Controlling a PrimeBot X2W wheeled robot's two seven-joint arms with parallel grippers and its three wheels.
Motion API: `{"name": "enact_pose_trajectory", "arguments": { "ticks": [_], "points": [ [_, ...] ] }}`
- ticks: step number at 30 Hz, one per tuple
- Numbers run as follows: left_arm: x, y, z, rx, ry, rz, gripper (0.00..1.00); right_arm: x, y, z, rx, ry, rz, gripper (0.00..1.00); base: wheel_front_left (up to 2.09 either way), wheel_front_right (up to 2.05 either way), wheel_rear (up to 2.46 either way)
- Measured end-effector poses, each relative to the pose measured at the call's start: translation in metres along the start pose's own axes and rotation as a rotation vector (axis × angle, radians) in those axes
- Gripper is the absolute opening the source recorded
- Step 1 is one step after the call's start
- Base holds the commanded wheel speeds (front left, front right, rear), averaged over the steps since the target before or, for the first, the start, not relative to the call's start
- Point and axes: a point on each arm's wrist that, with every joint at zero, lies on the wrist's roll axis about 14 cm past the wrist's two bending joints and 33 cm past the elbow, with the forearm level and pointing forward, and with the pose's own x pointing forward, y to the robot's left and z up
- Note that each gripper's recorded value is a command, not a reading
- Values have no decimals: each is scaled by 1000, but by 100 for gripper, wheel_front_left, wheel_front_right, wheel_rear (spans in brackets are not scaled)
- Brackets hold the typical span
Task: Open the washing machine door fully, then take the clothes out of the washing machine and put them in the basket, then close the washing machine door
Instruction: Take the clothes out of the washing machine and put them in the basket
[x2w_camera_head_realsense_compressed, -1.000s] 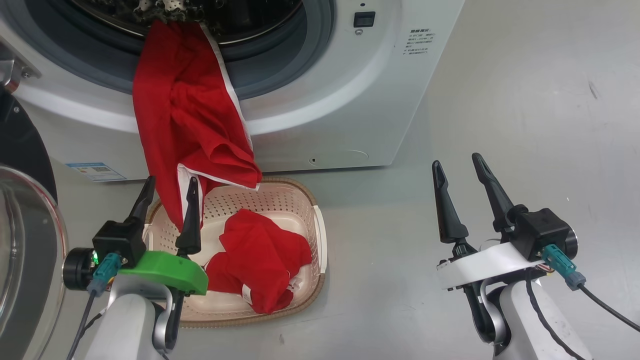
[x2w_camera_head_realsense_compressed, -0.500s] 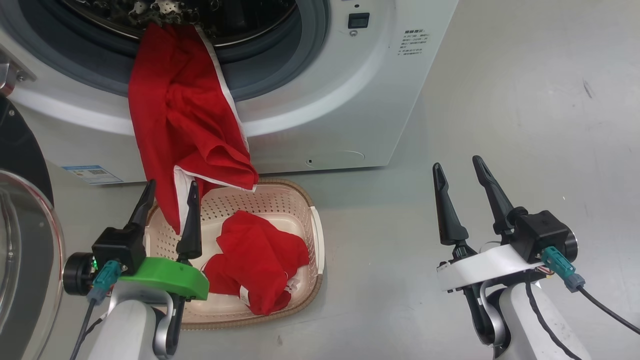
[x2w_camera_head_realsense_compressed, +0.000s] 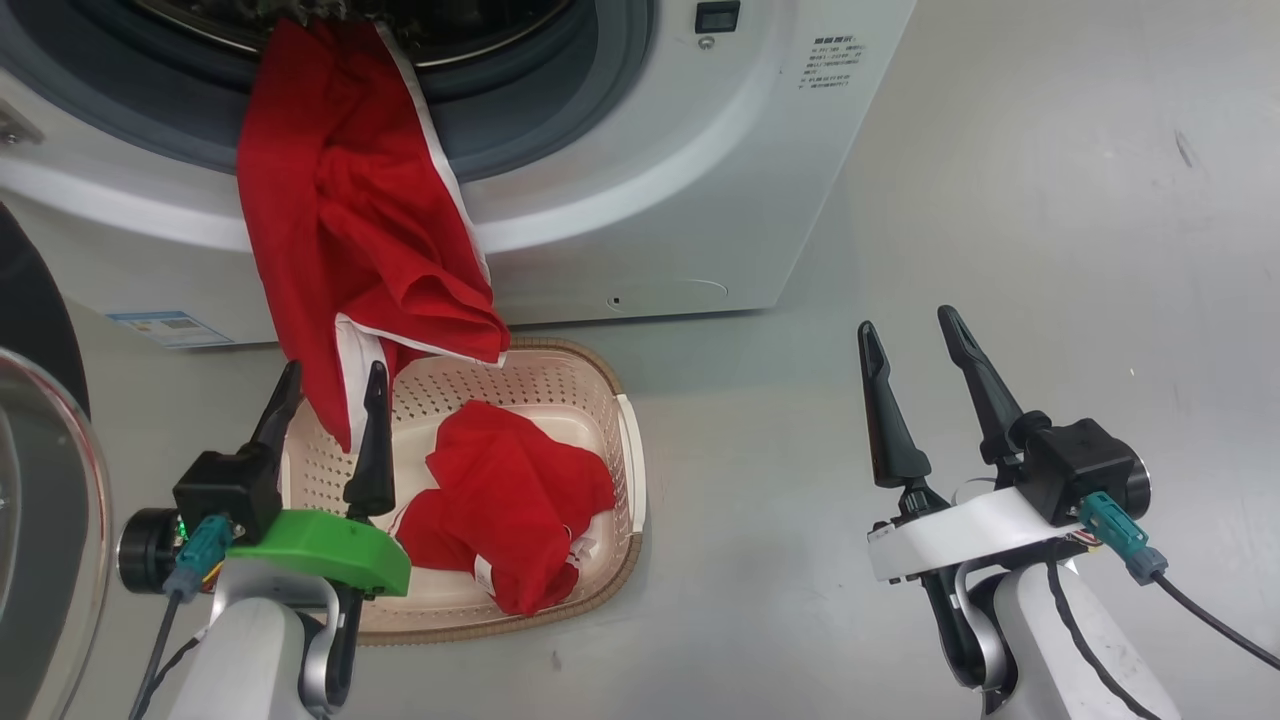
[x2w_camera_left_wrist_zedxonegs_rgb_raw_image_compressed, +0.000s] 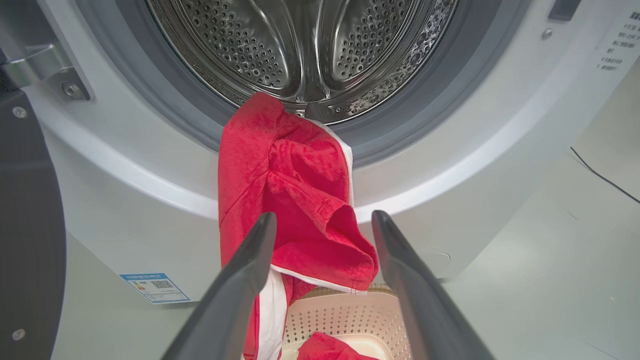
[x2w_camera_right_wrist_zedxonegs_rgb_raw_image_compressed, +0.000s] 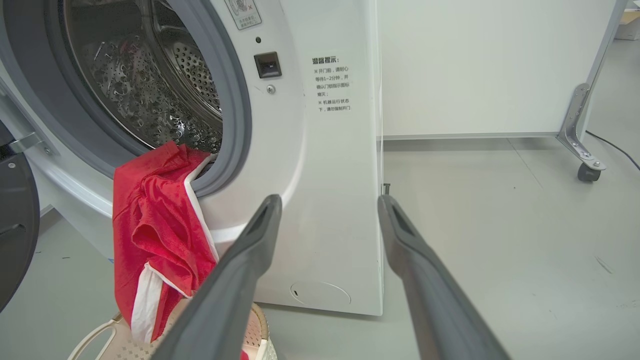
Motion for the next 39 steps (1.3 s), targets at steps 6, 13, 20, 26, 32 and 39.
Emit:
{"name": "enact_pose_trajectory", "arguments": {
  "ticks": [6, 13, 20, 26, 32, 39],
  "points": [
    [13, 1, -16, -11, 67, 2, 100, 5, -1, -5, 4, 8, 2, 100, 0, 0, 0],
    [49, -5, -25, -16, 127, -32, 100, 12, -8, -12, 8, 21, -8, 100, 0, 0, 0],
    [85, 0, -32, 4, 180, -46, 100, 19, -17, -19, 14, 33, -23, 100, 0, 0, 0],
    [109, 12, -48, 21, 248, -18, 100, 23, -27, -23, 24, 39, -45, 100, 0, 0, 0],
    [127, 25, -67, 14, 308, 30, 100, 25, -37, -29, 31, 49, -70, 100, 0, 0, 0],
    [134, 37, -88, 9, 390, 71, 100, 25, -44, -34, 34, 63, -88, 100, 0, 0, 0]
  ]
}}
